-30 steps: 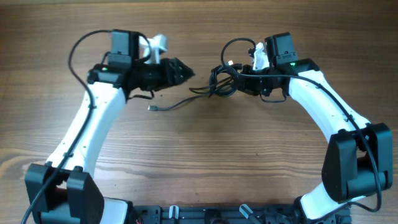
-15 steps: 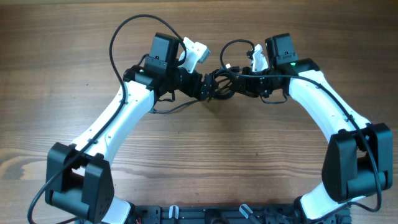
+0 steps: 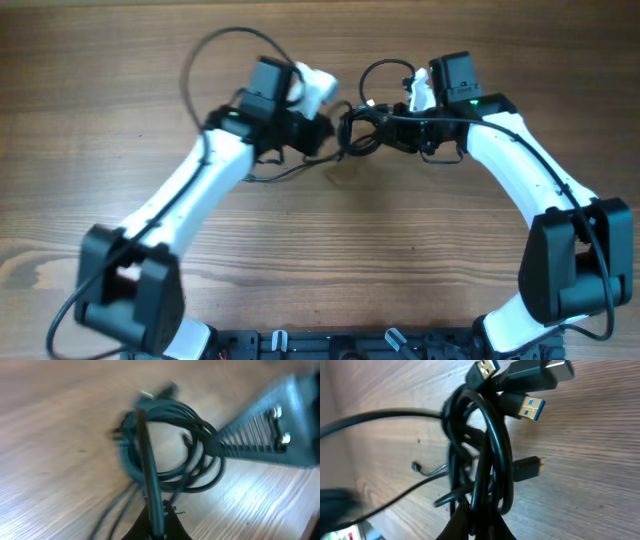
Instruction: Untangle cables
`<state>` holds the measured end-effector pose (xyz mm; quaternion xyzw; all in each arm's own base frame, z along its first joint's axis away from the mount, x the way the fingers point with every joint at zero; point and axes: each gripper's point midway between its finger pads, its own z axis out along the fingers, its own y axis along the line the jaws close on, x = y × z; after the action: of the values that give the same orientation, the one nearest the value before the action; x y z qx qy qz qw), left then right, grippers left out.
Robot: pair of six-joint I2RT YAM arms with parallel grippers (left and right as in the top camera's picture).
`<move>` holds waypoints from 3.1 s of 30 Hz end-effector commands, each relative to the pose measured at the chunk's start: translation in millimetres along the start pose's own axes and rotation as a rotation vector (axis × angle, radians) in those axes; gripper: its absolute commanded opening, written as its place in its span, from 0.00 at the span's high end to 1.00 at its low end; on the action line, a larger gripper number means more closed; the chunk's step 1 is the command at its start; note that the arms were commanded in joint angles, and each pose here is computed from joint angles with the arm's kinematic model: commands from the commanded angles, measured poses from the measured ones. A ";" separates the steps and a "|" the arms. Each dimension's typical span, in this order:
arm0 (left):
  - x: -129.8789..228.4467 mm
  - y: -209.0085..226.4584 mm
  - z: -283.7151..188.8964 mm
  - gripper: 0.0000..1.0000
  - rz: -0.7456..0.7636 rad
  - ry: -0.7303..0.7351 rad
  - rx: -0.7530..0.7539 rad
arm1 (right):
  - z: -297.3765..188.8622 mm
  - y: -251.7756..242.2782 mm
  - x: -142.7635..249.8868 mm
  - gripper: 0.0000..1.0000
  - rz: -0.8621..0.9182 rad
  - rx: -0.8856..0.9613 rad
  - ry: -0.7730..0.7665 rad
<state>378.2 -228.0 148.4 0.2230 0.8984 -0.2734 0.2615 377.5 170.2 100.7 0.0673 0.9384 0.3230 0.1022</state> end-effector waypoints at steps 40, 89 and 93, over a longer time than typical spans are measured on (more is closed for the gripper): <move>-1.9 -48.0 49.2 0.48 0.068 -0.006 -0.009 | -13.8 10.3 -1.0 0.96 -0.046 -0.191 0.045; 46.4 9.5 -85.8 0.65 -0.743 0.152 0.045 | -23.8 44.0 -40.3 0.96 -0.039 -0.337 -0.086; 36.2 47.9 -87.6 0.61 -0.717 0.053 -0.123 | -34.9 66.7 -44.3 0.96 -0.153 -0.447 -0.107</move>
<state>322.4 -152.7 167.9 -0.1250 0.9307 -0.3384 0.0611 420.4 180.9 156.5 0.0384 0.8674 0.4606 0.1843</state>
